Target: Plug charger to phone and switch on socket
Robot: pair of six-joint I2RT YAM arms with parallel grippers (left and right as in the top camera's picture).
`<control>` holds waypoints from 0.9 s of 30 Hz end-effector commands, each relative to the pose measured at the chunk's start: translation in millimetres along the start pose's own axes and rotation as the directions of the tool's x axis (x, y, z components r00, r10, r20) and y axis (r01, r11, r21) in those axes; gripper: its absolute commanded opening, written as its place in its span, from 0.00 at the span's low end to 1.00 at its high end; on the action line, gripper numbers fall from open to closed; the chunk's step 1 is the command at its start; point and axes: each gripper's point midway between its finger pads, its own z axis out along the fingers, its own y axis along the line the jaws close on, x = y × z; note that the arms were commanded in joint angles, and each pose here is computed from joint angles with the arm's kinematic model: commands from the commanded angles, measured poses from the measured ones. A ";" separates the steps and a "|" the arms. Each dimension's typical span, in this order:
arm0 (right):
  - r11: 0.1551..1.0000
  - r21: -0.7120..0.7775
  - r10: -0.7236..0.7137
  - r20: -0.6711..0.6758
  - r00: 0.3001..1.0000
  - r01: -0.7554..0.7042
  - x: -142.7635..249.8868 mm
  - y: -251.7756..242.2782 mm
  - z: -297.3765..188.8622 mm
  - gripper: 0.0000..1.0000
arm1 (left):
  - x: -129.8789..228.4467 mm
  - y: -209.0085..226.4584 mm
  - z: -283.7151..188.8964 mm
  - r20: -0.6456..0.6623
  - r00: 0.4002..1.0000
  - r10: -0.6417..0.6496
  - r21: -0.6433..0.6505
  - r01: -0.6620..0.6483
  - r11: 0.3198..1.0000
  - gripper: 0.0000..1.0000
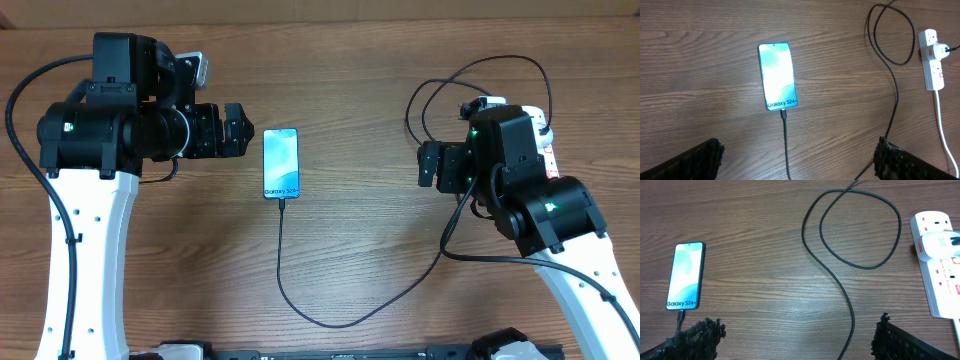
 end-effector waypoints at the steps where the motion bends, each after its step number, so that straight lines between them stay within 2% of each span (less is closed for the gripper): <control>1: 1.000 0.002 -0.005 0.019 1.000 0.005 -4.6 0.6 -0.8 1.00 | -3.9 -3.3 -8.0 0.029 0.999 0.022 0.001 -0.022 1.000 1.00; 8: 0.999 -0.006 -0.050 0.040 0.998 0.050 -8.9 2.0 -0.9 1.00 | -3.9 -3.2 -8.0 0.029 0.999 0.022 0.001 -0.022 1.000 0.99; 15: 0.992 -0.123 -0.009 0.221 0.975 0.037 -32.4 2.7 -12.9 1.00 | -3.9 -3.3 -8.0 0.029 0.999 0.022 0.001 -0.022 1.000 1.00; 19: 0.970 -0.217 -0.029 0.351 0.936 0.111 -35.3 2.8 -24.6 1.00 | -4.0 -3.3 -8.1 0.030 0.999 0.022 0.001 -0.022 1.000 1.00; 27: 0.971 -0.205 0.005 0.536 0.844 0.125 -11.6 -13.9 -45.2 1.00 | -4.0 -3.3 -8.1 0.030 0.999 0.022 0.001 -0.022 1.000 0.99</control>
